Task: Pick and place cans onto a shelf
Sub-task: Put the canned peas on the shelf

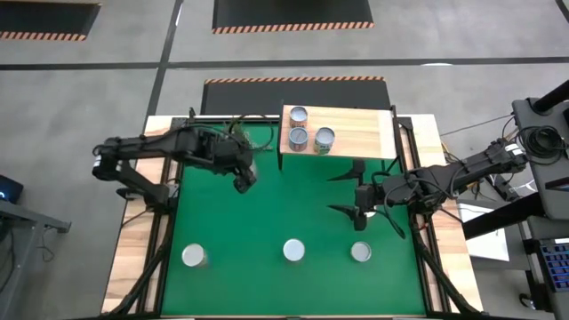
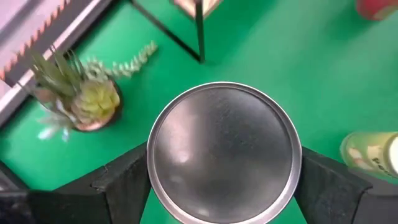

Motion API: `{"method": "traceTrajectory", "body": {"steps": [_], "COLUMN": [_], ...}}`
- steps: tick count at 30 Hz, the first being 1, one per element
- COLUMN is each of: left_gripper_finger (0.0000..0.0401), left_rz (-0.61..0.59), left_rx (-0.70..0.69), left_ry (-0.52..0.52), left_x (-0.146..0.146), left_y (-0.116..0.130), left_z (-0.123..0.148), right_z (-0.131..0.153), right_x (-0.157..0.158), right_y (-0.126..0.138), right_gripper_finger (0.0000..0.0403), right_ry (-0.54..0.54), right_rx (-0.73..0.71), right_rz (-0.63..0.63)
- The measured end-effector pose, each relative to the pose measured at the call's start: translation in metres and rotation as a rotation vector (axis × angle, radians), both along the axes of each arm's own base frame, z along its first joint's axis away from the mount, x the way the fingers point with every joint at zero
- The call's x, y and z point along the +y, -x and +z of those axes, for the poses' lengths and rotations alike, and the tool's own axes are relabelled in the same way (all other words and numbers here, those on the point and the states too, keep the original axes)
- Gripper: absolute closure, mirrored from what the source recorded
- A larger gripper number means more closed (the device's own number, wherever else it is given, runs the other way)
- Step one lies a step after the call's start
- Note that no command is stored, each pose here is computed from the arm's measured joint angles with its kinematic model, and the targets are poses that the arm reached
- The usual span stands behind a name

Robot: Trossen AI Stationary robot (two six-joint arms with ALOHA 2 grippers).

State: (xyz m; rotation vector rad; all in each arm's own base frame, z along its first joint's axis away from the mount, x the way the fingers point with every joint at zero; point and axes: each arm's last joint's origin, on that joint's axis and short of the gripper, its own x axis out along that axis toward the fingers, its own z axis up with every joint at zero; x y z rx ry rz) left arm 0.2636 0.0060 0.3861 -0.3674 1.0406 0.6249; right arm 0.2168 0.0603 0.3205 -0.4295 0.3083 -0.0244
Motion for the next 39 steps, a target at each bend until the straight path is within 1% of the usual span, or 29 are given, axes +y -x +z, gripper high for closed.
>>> {"method": "traceTrajectory", "body": {"steps": [6, 11, 16, 20, 22, 31, 36, 39], "left_gripper_finger": [0.0093, 0.0092, 0.0092, 0.0092, 0.0092, 0.0092, 0.0092, 0.0092], "left_rz": [-0.042, -0.109, -0.181, -0.260, -0.296, -0.468, -0.550, -0.555], "left_rx": [-0.004, -0.058, -0.069, -0.128, -0.174, -0.298, -0.311, -0.305], "left_ry": [-0.077, -0.118, -0.156, -0.213, -0.242, -0.414, -0.513, -0.543], "left_x": [-0.007, -0.011, -0.012, -0.013, -0.014, -0.015, -0.013, -0.005], "left_y": [-0.009, -0.023, -0.042, -0.058, -0.067, -0.095, -0.114, -0.125], "left_z": [0.038, 0.054, 0.054, 0.055, 0.058, 0.073, 0.068, 0.063], "right_z": [-0.001, -0.003, 0.003, 0.003, 0.001, 0.003, 0.001, 0.001], "right_x": [-0.004, -0.009, -0.013, -0.010, -0.010, -0.012, -0.016, -0.019], "right_y": [0.011, 0.027, 0.041, 0.044, 0.044, 0.052, 0.064, 0.073], "right_gripper_finger": [0.0077, 0.0077, 0.0077, 0.0077, 0.0077, 0.0077, 0.0077, 0.0077], "right_ry": [-0.007, -0.023, -0.081, -0.093, -0.086, -0.103, -0.119, -0.130], "right_rx": [-0.006, -0.038, -0.107, -0.105, -0.099, -0.126, -0.145, -0.177], "right_rz": [-0.001, -0.003, 0.016, 0.133, 0.160, 0.158, 0.156, 0.156]}}
